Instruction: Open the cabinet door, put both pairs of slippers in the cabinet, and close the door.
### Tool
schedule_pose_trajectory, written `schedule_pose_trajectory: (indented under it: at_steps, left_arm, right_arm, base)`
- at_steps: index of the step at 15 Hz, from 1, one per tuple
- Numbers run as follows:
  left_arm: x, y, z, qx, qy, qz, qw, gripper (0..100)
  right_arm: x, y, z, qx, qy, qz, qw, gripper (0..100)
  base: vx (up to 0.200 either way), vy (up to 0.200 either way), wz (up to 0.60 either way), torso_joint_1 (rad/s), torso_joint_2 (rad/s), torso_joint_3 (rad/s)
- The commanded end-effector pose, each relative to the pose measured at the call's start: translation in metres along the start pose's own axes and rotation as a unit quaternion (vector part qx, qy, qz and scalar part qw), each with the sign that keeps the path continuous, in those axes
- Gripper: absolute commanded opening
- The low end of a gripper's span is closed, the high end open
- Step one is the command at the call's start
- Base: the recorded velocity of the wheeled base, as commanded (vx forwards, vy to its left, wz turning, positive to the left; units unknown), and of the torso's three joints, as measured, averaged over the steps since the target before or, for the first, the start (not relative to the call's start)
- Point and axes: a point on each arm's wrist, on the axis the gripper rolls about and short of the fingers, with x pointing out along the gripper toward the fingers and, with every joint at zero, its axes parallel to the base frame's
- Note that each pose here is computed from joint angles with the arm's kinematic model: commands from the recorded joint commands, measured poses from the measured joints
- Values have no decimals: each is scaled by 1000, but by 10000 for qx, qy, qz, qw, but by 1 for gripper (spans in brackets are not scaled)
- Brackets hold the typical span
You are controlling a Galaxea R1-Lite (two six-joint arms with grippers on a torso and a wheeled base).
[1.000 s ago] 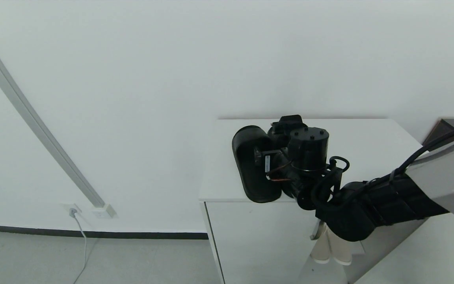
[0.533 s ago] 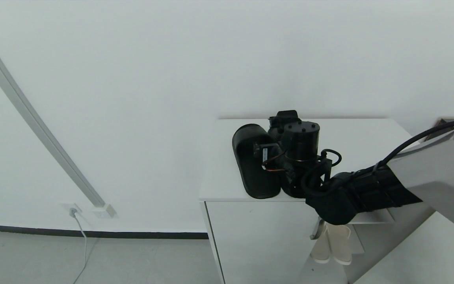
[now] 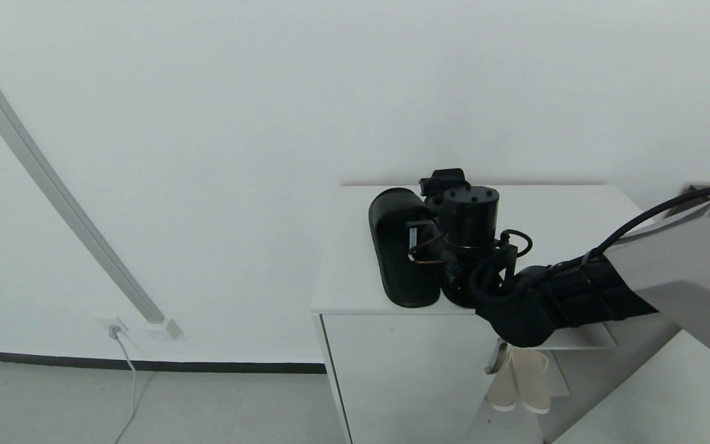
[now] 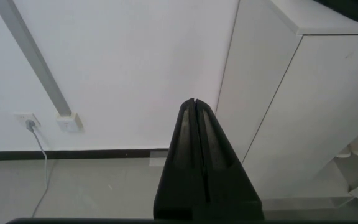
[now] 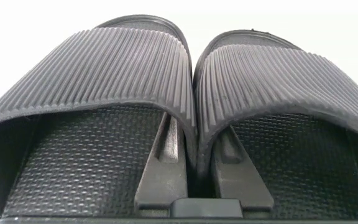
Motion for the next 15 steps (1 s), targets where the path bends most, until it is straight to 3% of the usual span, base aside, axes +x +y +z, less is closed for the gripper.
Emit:
schedule_pose_trajectory:
  at_steps: [1, 5, 11, 15]
  left_arm:
    - [0, 0, 0, -1, -6, 3, 10000, 0]
    - [0, 0, 0, -2, -6, 11, 10000, 0]
    - [0, 0, 0, -2, 2, 11, 10000, 0]
    - [0, 0, 0, -2, 2, 11, 10000, 0]
  right_arm:
    - [-13, -2, 18, 80, -145, 70, 9998, 0]
    - [-64, -7, 26, -19, 37, 670, 9977, 0]
    - [-140, -51, 28, -53, 387, 1689, 9849, 0]
    - [-152, -59, 16, -233, 709, 1702, 9826, 0]
  base:
    - [0, 0, 0, 0, 0, 0]
    - [0, 0, 0, 0, 0, 0]
    - [0, 0, 0, 0, 0, 0]
    - [0, 0, 0, 0, 0, 0]
